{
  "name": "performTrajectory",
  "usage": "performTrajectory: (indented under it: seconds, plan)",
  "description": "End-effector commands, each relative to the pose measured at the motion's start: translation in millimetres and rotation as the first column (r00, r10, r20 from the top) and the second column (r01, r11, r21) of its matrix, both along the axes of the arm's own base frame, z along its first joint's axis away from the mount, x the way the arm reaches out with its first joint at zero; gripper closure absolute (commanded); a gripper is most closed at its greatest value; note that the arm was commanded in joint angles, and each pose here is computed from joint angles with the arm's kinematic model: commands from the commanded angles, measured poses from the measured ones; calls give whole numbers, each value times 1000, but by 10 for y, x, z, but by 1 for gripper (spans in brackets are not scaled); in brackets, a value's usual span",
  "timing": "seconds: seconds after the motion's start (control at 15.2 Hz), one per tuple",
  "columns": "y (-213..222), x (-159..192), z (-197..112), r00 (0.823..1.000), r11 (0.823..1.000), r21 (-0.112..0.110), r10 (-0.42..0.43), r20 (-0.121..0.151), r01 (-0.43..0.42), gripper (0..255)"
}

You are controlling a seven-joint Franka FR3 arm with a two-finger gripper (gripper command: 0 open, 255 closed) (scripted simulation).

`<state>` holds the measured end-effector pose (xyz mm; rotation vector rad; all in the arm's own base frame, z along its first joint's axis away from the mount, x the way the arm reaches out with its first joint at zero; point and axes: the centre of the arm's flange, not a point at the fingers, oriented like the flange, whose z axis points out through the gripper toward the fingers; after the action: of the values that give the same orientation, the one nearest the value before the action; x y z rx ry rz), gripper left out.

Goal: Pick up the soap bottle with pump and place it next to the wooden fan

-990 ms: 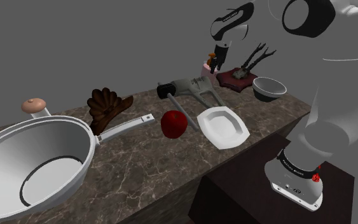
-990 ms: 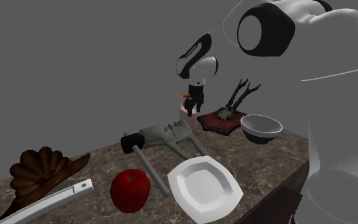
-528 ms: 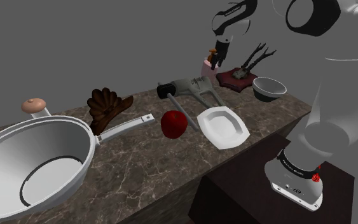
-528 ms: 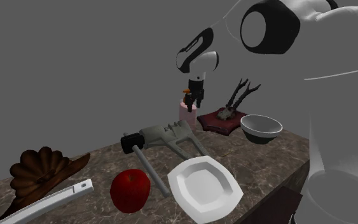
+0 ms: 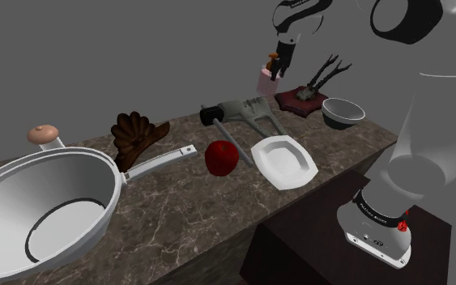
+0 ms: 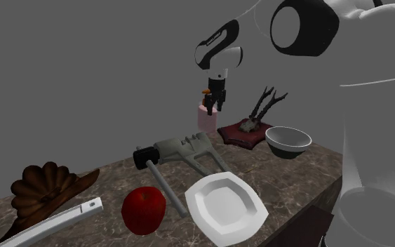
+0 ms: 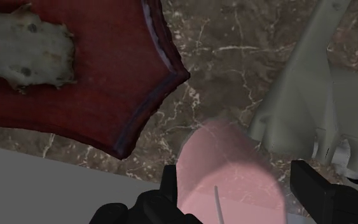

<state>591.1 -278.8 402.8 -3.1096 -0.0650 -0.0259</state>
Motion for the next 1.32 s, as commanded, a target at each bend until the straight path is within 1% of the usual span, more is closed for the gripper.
performTrajectory:
  seconds: [0.0,1.25]
  plan:
    - [-1,-4,113,1000,1000,0,0,0,0,255]
    - [-1,-4,1116,1000,1000,0,0,0,0,255]
